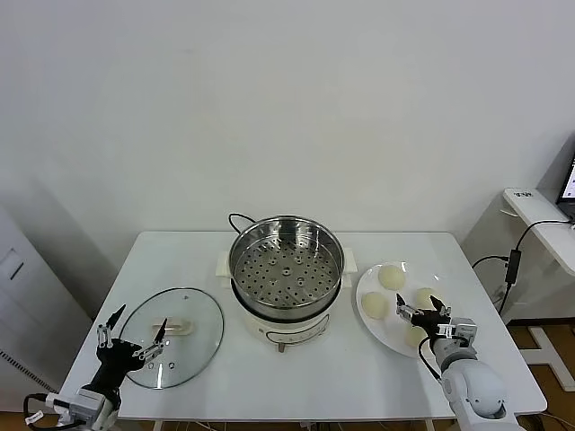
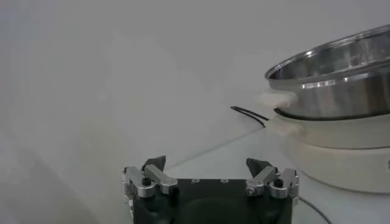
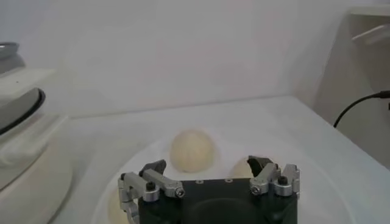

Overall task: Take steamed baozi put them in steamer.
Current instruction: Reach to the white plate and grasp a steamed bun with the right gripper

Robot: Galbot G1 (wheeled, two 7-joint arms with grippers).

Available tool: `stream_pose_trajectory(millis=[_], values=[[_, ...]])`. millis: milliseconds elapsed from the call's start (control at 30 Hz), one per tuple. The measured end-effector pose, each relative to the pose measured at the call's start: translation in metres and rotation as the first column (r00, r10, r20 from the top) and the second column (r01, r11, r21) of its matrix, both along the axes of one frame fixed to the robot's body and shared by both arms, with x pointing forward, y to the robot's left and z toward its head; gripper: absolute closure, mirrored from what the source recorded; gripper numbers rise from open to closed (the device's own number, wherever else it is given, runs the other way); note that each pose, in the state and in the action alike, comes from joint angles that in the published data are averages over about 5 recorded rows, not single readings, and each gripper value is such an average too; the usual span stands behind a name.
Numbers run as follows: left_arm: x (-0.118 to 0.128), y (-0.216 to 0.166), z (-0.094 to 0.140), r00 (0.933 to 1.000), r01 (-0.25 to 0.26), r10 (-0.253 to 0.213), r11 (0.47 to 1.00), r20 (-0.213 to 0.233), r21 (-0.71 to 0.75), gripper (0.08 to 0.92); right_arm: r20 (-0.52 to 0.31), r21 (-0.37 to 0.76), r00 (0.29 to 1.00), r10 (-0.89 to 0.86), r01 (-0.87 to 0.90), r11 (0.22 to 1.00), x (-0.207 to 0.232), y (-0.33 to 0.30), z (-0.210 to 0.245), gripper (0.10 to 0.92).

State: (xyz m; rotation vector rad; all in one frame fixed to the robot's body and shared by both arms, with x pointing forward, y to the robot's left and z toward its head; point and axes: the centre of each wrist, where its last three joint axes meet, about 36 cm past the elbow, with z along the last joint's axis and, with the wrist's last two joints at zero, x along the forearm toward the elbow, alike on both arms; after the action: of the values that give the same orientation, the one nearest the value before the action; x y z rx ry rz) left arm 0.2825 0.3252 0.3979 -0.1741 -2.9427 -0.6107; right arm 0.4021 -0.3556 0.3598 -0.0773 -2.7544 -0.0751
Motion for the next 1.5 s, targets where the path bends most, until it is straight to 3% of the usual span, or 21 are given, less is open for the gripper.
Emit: stream_pose_trajectory(millis=[733, 1033, 1267, 1500], values=[[0.003, -0.007, -0.007, 0.9997, 0.019, -0.019, 1.000, 0.016, -0.021, 0.177, 0.016, 0.018, 0.999, 0.044, -0.044, 0.999, -0.024, -0.002, 0.002, 0.200], [0.000, -0.003, -0.006, 0.9995, 0.027, -0.027, 1.000, 0.015, -0.011, 0.177, 0.043, -0.148, 0.979, 0.199, -0.191, 0.970, -0.013, -0.047, 0.025, 0.200], [0.000, -0.001, -0.005, 0.9995, 0.025, -0.025, 1.000, 0.021, -0.012, 0.177, -0.049, -0.384, 0.878, 0.477, -0.457, 0.802, 0.025, -0.109, 0.075, 0.200], [0.002, -0.002, -0.004, 0.9994, 0.021, -0.020, 1.000, 0.028, -0.013, 0.177, -0.296, -0.499, 0.673, 0.678, -0.714, 0.491, 0.085, -0.143, 0.139, 0.200]])
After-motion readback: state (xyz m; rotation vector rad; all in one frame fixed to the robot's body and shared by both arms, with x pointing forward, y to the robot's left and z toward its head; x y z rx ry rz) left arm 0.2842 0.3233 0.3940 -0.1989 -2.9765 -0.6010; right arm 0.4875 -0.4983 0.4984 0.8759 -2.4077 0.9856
